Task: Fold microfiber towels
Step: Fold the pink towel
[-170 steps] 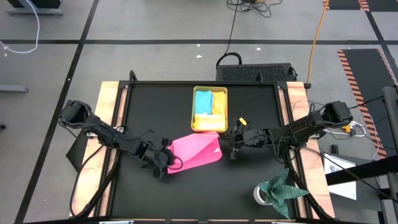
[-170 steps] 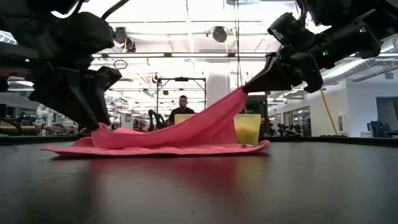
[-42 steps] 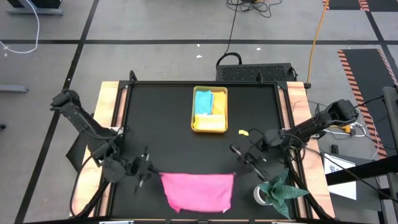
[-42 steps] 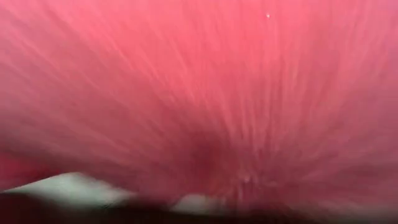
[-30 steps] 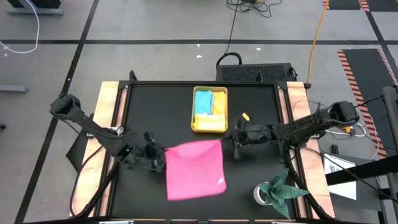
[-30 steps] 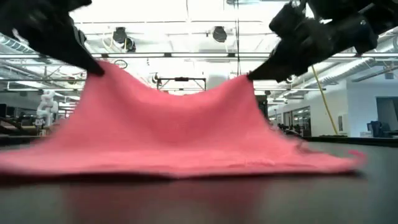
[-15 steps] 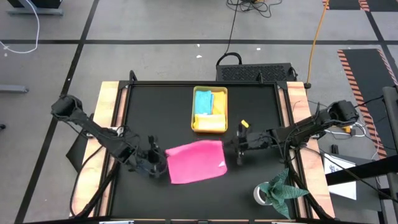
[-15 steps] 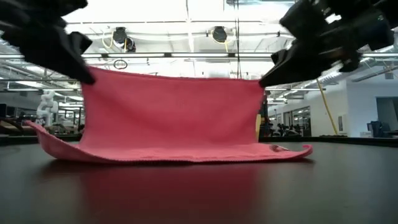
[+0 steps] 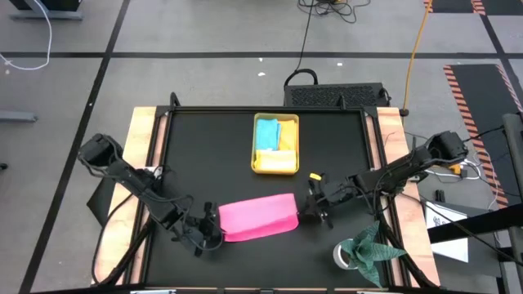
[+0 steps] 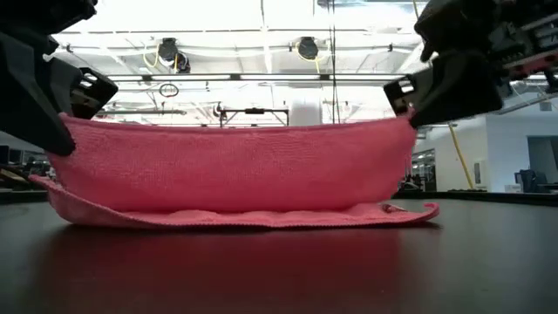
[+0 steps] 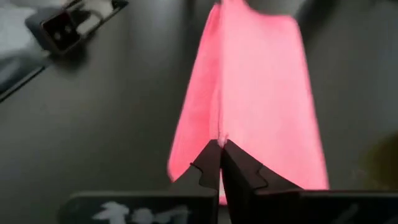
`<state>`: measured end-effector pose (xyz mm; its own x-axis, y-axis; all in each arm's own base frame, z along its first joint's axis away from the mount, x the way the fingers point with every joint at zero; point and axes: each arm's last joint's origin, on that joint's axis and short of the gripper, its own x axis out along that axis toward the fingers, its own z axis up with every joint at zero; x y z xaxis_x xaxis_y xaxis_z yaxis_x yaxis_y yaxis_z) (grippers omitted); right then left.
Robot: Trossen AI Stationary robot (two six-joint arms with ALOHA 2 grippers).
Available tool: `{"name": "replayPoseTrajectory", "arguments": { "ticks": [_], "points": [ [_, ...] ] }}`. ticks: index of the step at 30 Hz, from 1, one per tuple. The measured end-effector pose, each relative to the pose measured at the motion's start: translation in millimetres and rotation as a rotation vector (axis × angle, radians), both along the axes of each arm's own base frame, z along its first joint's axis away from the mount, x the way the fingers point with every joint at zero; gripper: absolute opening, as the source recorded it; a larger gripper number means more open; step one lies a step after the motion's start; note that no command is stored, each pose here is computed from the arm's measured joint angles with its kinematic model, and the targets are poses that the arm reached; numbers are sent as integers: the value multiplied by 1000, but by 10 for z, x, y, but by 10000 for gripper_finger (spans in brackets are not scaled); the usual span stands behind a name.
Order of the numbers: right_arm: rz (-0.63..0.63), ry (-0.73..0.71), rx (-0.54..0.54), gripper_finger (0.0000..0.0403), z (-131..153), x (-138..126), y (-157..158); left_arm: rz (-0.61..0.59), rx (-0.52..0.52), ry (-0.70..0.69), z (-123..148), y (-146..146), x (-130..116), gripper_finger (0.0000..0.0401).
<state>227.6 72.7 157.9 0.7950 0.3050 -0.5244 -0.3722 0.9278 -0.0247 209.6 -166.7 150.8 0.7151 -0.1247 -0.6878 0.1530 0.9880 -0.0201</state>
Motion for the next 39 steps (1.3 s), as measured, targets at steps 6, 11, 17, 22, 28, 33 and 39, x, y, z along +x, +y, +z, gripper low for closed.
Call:
{"name": "replayPoseTrajectory", "arguments": {
  "ticks": [6, 11, 17, 22, 28, 33, 39],
  "points": [
    [15, 83, 1, 0, -176, 34, 19, -10, -32, 1, 9, -17, 2, 6],
    [25, 108, -17, 0, -294, 72, 32, 2, -63, -20, 29, -31, 17, 12],
    [30, 141, -35, 0, -429, 102, 42, 5, -70, -31, 37, -34, 24, 9],
    [58, 105, -72, 0, -418, 116, 45, 23, -58, -40, 39, -12, 41, 20],
    [-103, -129, -279, 0, -255, 224, -13, 110, 117, -29, 5, 100, -3, 6],
    [-580, -263, -550, 0, -92, 289, -247, 415, 452, -60, -52, 381, -104, 4],
    [-622, -234, -613, 0, -100, 303, -377, 553, 632, -127, -39, 527, -146, 3]
  ]
}}
